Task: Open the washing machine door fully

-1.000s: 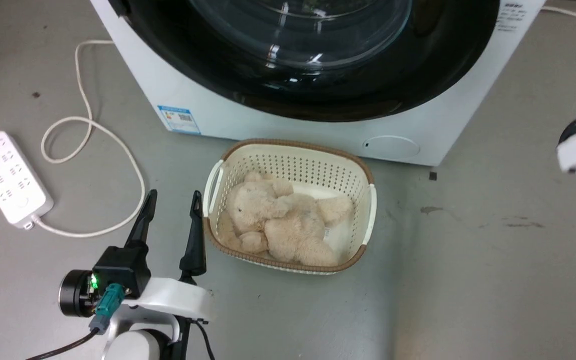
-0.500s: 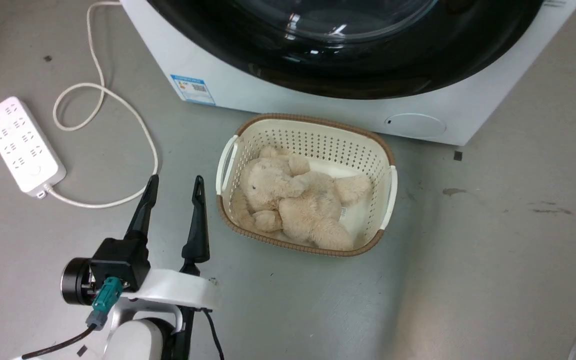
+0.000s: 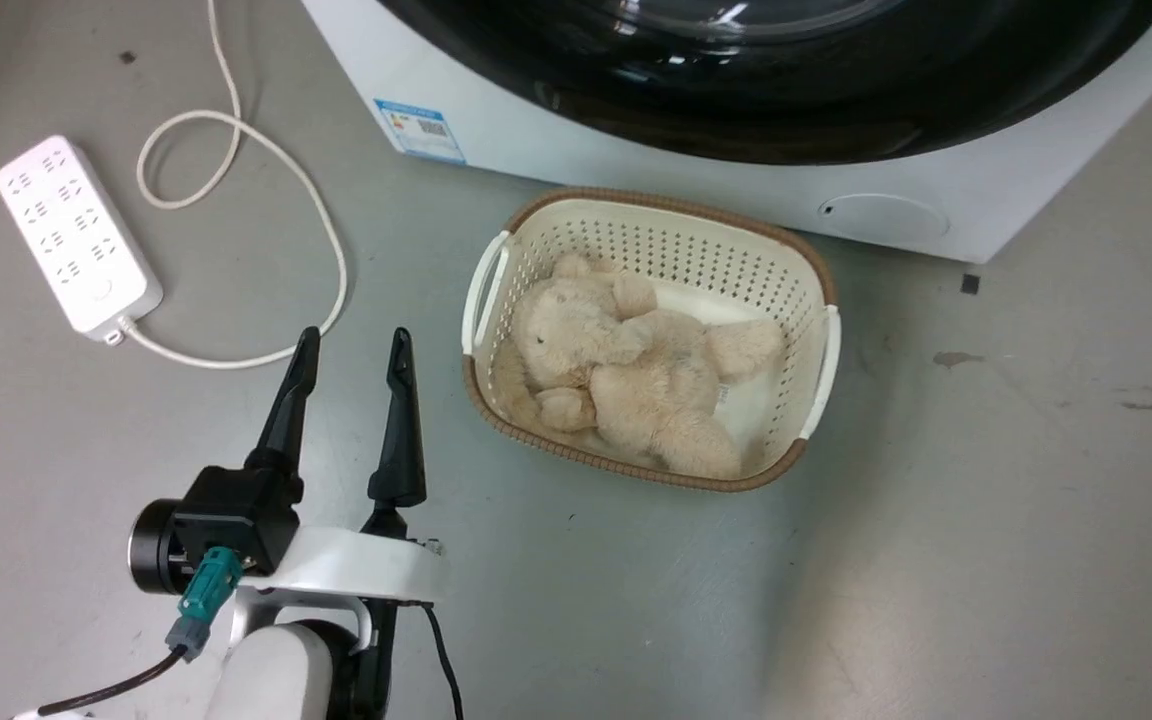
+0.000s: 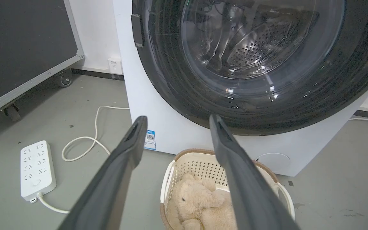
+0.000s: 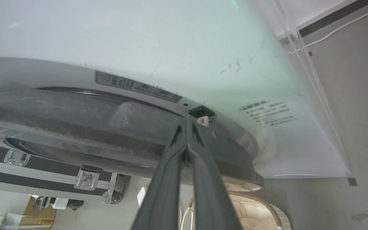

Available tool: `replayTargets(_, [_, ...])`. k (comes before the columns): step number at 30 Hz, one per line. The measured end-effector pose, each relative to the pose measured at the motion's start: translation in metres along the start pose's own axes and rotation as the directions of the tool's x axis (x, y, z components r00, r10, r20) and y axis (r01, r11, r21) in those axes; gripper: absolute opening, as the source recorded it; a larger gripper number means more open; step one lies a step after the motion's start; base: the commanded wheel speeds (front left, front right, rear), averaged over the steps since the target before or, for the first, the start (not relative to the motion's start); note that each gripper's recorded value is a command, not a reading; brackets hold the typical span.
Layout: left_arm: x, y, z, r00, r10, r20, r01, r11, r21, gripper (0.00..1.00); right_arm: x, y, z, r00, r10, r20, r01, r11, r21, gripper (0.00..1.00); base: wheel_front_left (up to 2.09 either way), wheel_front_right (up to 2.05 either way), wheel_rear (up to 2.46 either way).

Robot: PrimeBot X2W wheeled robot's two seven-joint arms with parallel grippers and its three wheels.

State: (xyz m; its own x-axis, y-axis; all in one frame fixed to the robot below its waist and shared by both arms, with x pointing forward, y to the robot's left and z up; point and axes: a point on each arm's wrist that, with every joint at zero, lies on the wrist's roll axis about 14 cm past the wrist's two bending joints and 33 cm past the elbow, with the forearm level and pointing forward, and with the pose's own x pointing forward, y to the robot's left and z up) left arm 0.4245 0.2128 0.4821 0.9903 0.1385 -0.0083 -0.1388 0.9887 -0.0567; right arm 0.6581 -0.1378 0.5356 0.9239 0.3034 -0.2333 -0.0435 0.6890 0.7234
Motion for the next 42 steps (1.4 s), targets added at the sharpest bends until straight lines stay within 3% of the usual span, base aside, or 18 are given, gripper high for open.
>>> replayTargets(12, [0.002,0.009,-0.002,0.999,0.037,0.009,-0.037,0.999,-0.008,1.00,0.028,0.011,-0.007,0.989,0.055,-0.138,-0.034,0.988,0.151,0.00,0.00,0.00,0.00])
replayTargets(26, [-0.009,-0.002,0.015,0.998,0.009,0.063,-0.005,0.999,-0.054,1.00,-0.020,0.024,-0.039,0.936,0.153,-0.316,-0.071,0.964,0.257,0.00,0.00,0.00,0.00])
replayTargets(32, [-0.020,-0.005,0.015,0.998,-0.009,0.059,0.012,0.998,-0.063,1.00,-0.045,0.044,-0.071,0.866,0.265,-0.424,-0.133,0.939,0.316,0.00,0.00,0.00,0.00])
replayTargets(42, [-0.044,-0.003,0.021,0.998,-0.011,0.066,0.016,0.997,-0.075,1.00,-0.101,0.085,-0.155,0.684,0.412,-0.602,-0.245,0.907,0.343,0.00,0.00,0.00,0.00])
